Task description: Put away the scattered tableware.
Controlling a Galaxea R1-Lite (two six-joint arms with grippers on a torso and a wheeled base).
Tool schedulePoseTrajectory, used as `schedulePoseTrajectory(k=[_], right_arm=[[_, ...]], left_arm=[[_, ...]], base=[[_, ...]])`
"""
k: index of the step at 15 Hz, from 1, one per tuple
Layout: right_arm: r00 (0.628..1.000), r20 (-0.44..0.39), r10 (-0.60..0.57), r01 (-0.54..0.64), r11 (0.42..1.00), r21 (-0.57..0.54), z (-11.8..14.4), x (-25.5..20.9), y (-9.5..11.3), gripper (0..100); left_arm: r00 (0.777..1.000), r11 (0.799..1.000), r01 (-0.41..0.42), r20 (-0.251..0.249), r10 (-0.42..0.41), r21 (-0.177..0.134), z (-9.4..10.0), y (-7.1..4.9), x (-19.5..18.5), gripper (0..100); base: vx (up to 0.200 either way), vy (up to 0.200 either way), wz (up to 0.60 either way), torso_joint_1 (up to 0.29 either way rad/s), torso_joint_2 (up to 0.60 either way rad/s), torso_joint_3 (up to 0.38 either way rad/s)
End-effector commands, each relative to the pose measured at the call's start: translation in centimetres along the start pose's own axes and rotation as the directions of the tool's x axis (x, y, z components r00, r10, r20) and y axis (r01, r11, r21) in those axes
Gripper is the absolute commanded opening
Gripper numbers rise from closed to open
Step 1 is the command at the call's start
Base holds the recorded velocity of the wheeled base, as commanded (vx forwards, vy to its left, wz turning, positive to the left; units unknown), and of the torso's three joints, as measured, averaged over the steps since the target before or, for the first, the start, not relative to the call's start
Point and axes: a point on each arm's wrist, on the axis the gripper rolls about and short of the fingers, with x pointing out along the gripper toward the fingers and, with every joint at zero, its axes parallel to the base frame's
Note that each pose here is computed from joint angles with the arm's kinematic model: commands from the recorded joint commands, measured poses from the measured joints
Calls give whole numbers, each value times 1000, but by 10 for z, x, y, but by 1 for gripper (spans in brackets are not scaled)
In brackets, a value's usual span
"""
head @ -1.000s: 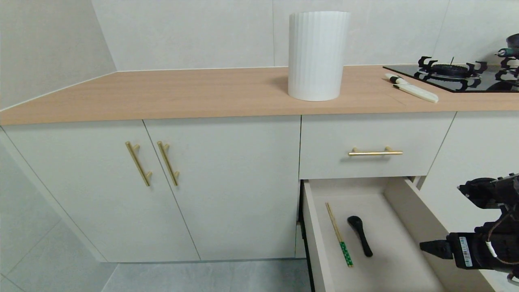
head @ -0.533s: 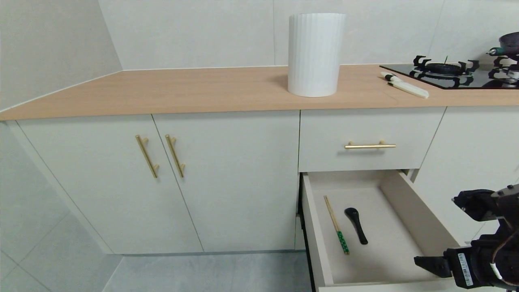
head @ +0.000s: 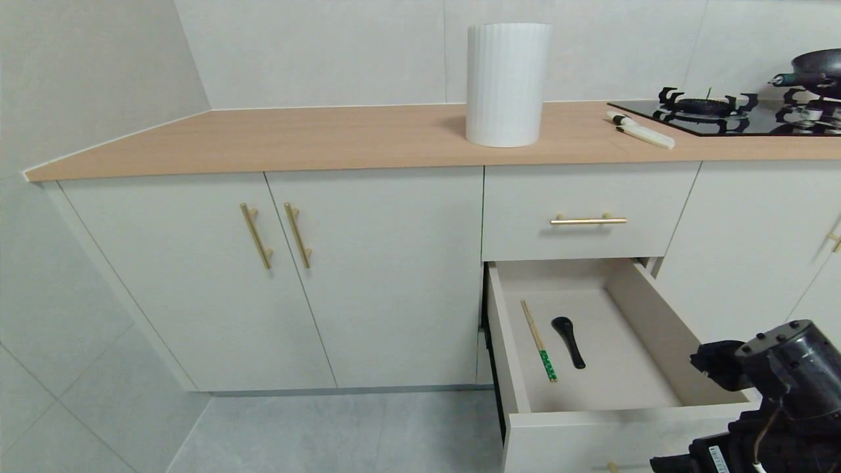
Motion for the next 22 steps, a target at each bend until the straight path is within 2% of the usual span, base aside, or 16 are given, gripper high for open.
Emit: schedulePoseTrajectory(k=[1, 5, 10, 13, 18, 22], right_arm=[[996, -92, -21, 20, 1000, -13, -1, 20, 4, 100], [990, -136, -39, 43, 999, 26, 1, 41, 8, 100], [995, -99, -35, 40, 998, 48, 5, 47, 9, 100], [996, -37, -85, 88, 994, 73, 18, 66, 10, 100], [995, 17, -100, 97, 989, 113, 40, 83, 4, 100], [990, 66, -126, 118, 987, 110, 74, 98, -7, 100]], left_arm=[[1000, 1000, 0, -1, 0, 0, 0, 0, 0, 100], [1000, 1000, 0, -1, 0, 0, 0, 0, 0, 100], [1000, 1000, 0, -1, 0, 0, 0, 0, 0, 100], [1000, 1000, 0, 0, 0, 0, 0, 0, 0, 100], [1000, 1000, 0, -1, 0, 0, 0, 0, 0, 100], [1000, 1000, 0, -1, 0, 0, 0, 0, 0, 100]], base=[[0, 0, 0, 0, 0, 0], [0, 0, 0, 0, 0, 0], [0, 0, 0, 0, 0, 0], [0, 0, 0, 0, 0, 0], [0, 0, 0, 0, 0, 0], [0, 0, 0, 0, 0, 0]])
